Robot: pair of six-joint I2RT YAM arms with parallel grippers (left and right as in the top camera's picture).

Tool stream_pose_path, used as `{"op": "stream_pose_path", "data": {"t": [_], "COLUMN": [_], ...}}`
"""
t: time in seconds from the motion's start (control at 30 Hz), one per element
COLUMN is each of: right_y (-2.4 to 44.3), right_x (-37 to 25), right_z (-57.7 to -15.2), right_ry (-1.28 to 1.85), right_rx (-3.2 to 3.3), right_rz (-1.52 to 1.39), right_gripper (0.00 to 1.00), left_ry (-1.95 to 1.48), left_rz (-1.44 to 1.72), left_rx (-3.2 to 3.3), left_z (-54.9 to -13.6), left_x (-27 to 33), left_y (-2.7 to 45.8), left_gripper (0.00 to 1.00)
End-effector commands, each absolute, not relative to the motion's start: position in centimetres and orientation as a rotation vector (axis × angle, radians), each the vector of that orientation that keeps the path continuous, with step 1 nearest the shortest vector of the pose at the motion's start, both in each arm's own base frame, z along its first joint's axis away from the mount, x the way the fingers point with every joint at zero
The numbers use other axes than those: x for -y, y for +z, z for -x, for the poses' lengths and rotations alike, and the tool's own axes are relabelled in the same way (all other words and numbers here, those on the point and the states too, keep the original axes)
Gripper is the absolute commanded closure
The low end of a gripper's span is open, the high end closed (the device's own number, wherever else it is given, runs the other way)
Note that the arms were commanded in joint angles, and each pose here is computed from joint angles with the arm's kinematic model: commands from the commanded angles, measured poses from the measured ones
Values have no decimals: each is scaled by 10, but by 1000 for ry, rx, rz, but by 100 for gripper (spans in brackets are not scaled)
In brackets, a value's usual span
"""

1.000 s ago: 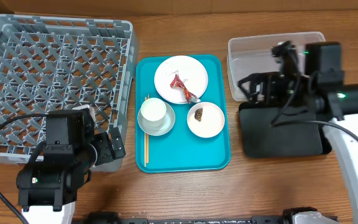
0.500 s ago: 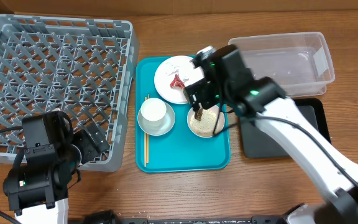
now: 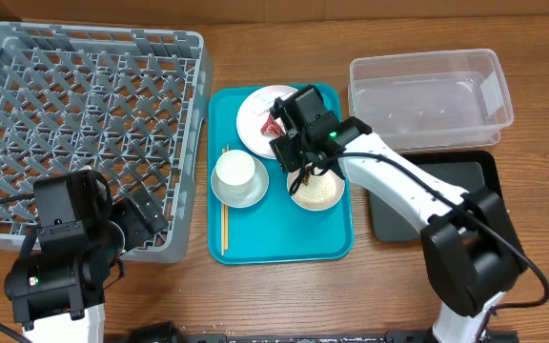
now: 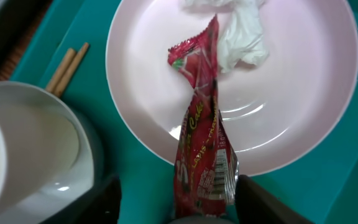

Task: Sort waste into correct bins and load items into the dishwasher
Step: 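Reach the right gripper to the plate and grasp the red wrapper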

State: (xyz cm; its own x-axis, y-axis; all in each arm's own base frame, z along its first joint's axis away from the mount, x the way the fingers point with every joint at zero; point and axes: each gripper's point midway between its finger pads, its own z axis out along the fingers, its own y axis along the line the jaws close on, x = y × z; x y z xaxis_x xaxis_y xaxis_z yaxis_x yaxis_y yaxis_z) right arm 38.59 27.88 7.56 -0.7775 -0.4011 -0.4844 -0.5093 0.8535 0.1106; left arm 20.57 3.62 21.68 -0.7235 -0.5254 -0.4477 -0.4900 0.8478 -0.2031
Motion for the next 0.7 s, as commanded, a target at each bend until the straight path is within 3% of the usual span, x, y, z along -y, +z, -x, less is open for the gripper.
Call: {"op": "stream_pose_path", "data": {"t": [0.0,0.13,0.33,0.47,0.67], "right_y": [69,68,71,100,184], "right_x": [-281,-281,-280,-277,-235], "right_z": [-391,-390,-389,-401,-435], "right_ry": [321,323,322,315,300], "right_rx": [-2587,-2589,-2590,-2537,-2389], "right_rz": [652,654,654,577,293], "right_gripper": [49,63,96,96,96], "left_ry": [-100,-100,-96,-90,-36], "left_rz": [755,755,756,754,750], "left_rx": [-2493,-2493,-2492,-2492,-2491], "left_z": [-208,-208,-208,-207,-206], "left_x": [-38,-38,-38,-39,-45], "left_y": [225,225,225,225,225], "left_gripper": [0,0,0,0,0]}}
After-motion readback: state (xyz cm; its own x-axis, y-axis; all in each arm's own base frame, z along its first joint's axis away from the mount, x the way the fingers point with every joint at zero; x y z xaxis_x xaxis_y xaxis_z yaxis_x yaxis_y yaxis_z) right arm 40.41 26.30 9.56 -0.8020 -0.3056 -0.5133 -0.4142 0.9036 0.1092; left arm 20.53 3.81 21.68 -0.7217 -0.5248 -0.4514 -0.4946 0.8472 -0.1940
